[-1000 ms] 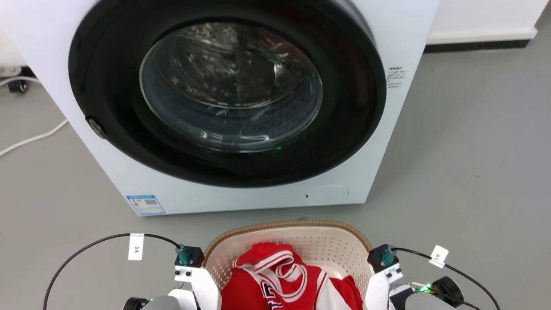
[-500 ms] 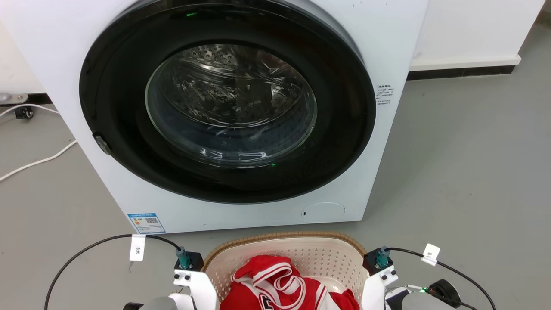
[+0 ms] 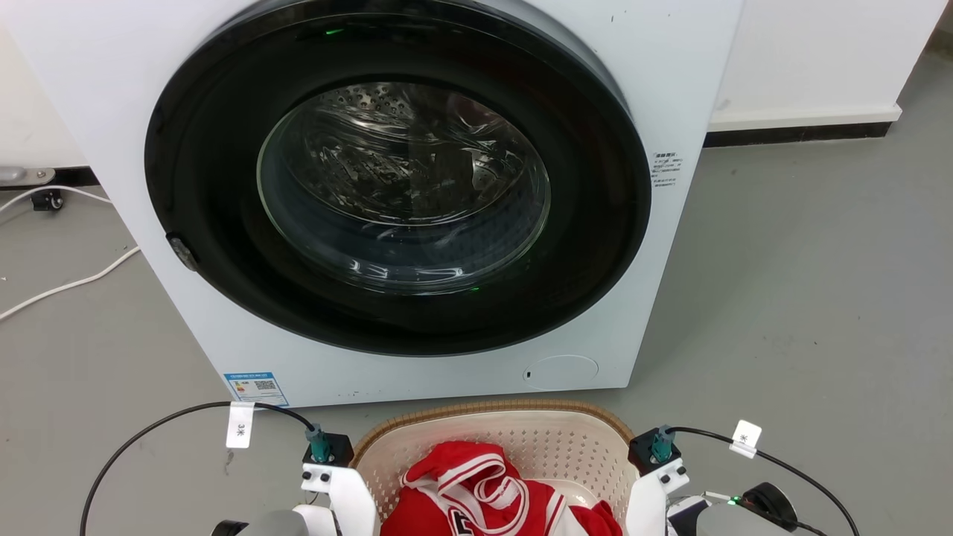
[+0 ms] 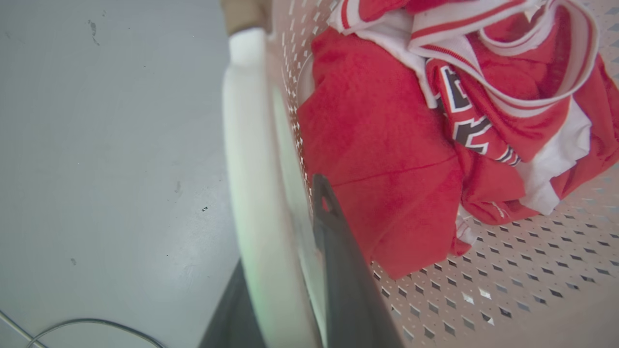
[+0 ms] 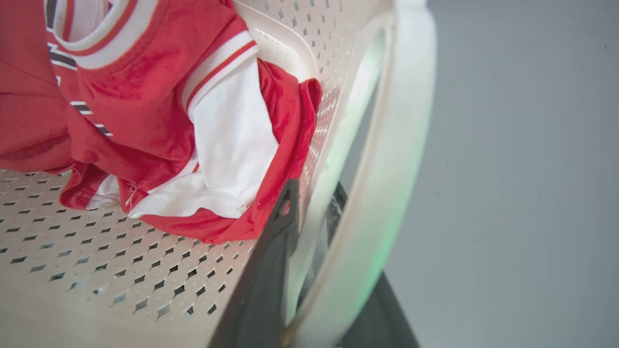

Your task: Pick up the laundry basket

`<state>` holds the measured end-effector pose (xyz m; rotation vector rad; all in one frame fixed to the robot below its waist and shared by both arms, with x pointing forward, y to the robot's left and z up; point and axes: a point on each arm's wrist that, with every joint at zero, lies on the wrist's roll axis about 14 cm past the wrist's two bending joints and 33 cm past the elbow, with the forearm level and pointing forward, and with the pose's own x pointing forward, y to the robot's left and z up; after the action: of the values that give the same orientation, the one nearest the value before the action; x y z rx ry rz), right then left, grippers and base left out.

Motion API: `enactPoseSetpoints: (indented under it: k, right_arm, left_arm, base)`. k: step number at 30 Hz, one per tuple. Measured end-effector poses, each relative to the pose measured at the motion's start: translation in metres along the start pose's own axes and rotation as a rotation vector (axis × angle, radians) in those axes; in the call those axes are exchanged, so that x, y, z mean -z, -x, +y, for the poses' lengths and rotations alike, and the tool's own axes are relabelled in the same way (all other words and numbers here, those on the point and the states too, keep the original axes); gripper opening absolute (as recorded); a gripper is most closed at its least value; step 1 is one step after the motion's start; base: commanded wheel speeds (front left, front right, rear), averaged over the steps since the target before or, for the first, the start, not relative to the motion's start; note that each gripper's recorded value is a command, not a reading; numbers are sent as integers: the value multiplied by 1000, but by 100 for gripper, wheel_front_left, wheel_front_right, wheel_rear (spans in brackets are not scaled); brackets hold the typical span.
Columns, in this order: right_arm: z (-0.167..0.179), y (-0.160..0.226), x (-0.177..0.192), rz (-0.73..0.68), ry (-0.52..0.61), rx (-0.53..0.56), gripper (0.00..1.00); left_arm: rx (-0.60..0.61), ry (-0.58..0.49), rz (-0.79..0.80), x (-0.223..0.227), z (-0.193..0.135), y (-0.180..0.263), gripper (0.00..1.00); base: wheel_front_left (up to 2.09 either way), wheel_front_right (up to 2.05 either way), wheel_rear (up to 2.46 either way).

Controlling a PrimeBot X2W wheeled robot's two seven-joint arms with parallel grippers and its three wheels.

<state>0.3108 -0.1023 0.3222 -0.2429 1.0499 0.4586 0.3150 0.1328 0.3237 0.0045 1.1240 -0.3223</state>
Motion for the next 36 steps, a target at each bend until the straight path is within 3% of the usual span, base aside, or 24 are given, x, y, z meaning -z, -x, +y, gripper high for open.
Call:
enactPoseSetpoints:
  k: [36]
  right_arm:
    - [-2,-2,2,-6,1,0,0]
  left_arm:
    - [8,2,-6,0,-1,-3,0]
  base:
    - [0,0,0]
